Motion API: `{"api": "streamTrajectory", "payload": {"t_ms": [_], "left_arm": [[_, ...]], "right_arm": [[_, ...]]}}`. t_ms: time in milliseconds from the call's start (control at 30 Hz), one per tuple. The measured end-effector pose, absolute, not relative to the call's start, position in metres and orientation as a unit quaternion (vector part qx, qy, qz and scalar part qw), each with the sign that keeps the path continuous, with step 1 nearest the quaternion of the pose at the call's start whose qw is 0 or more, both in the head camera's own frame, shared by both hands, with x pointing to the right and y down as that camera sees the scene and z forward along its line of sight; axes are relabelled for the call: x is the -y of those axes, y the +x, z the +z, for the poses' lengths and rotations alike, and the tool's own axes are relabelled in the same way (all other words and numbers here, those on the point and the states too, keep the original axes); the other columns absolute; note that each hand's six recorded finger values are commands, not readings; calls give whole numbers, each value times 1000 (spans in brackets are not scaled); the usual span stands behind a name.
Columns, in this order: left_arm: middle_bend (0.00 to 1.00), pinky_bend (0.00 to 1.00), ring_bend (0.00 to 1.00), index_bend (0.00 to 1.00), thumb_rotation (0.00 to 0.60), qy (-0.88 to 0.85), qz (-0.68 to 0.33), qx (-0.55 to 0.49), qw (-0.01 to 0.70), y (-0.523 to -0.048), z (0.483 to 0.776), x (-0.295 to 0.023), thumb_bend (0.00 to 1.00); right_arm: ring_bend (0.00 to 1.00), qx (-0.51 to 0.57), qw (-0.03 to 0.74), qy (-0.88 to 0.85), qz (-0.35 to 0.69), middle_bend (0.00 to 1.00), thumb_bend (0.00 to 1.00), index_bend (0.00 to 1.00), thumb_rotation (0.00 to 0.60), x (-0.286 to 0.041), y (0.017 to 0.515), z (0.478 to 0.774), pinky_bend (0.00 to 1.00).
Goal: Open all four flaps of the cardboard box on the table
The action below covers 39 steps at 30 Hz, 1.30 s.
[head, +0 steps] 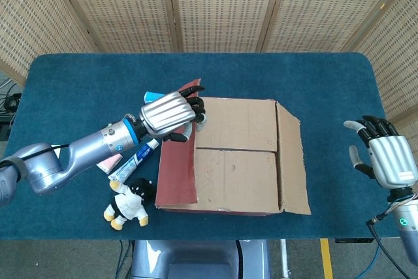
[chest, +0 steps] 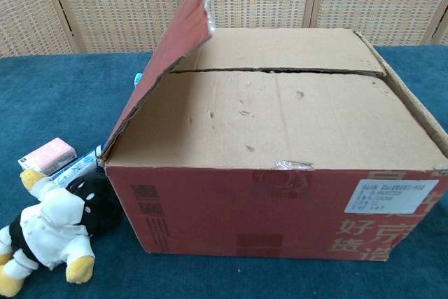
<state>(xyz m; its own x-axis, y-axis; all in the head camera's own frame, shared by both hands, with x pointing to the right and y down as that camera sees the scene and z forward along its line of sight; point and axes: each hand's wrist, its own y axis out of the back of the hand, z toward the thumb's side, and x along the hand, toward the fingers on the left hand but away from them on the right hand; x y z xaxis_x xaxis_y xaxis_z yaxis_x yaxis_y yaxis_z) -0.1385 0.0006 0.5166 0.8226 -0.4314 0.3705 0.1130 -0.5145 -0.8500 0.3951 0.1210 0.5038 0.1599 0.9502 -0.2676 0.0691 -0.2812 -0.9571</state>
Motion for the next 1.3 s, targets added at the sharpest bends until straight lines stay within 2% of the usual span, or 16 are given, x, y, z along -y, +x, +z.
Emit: {"api": "streamTrajectory", "payload": {"t_ms": [467,1000,1067,1167,1300], "left_arm": [[439,51,254,507,234,-800,-315,-134,493,-206,488,9,957],[439,51,256,509,234,-766,-387,-154,490,-288,478,2,910],[438,51,255,509,234,-764,-395,-158,485,-295,480,1,868],[398,51,248,494,231,-762,-404,-166,479,-303,483,0,694],[297,51,200,383,230,-757,-411,-174,478,-308,489,-1,501]], "right_arm": [[189,407,443,-625,497,314,569,249,600,-117,389,502,192],[188,401,446,-632,491,314,569,249,600,-114,379,503,192],[189,401,445,-633,491,314,569,249,600,-114,379,504,192],[188,401,443,-634,491,314,569,249,600,-115,379,505,191],[188,399,441,-637,490,313,569,249,600,-116,378,506,192]]}}
